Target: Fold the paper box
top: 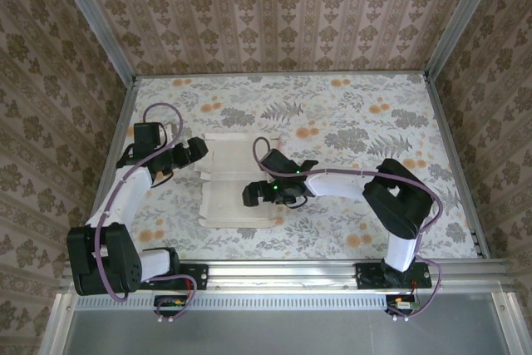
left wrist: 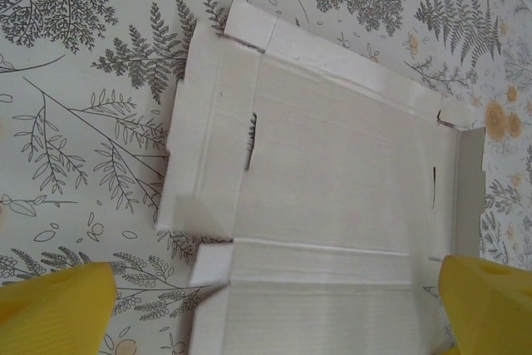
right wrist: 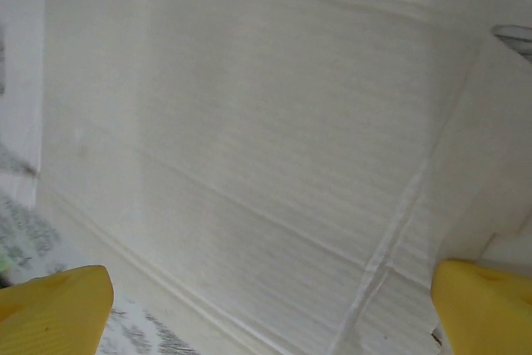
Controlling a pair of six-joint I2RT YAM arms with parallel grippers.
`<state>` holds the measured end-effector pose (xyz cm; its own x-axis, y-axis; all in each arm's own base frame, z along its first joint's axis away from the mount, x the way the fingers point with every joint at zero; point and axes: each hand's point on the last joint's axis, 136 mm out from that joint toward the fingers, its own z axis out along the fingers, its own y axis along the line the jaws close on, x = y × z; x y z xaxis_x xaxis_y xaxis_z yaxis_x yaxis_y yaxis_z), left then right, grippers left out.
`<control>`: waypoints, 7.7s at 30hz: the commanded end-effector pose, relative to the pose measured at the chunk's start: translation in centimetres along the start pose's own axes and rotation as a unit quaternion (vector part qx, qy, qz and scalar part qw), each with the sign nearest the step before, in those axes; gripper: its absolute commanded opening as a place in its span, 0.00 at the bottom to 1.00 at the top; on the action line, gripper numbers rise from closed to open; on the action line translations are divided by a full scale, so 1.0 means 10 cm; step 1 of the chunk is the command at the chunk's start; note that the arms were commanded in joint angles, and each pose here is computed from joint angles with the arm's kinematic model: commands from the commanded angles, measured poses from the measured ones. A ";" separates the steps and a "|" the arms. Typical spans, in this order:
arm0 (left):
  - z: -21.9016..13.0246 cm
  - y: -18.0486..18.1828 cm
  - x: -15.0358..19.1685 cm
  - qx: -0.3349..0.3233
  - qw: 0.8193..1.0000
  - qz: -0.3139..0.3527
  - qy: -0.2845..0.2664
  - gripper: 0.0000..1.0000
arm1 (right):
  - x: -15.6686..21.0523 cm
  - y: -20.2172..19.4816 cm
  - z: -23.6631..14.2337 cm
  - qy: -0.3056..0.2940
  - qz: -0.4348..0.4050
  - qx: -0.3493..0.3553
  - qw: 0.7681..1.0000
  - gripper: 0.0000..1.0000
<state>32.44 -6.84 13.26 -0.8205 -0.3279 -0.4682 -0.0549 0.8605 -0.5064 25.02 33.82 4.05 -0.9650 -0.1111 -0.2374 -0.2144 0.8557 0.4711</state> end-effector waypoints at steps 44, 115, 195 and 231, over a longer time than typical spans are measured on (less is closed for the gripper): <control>0.90 0.26 0.26 -0.054 0.984 0.031 0.166 0.62 | 0.19 -0.02 -0.24 -0.022 -0.059 -0.046 0.997 1.00; 0.79 -0.11 0.12 0.010 0.987 0.140 0.079 0.07 | 0.28 -0.20 -0.12 -0.038 -0.011 -0.033 0.999 0.98; 0.57 -0.64 0.94 0.056 0.970 0.233 0.051 0.05 | 0.56 -0.79 -0.19 -0.100 0.114 0.108 0.983 0.00; 0.23 -0.12 1.58 -0.116 0.959 0.225 0.124 0.03 | 0.60 -0.70 -0.17 -0.107 0.102 0.096 0.984 0.00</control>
<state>26.03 -17.11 10.35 -0.7694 0.1086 -0.6294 0.2822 0.9418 -0.1824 20.60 27.41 1.74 -0.9331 0.1491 -0.3273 0.0067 0.9171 0.3985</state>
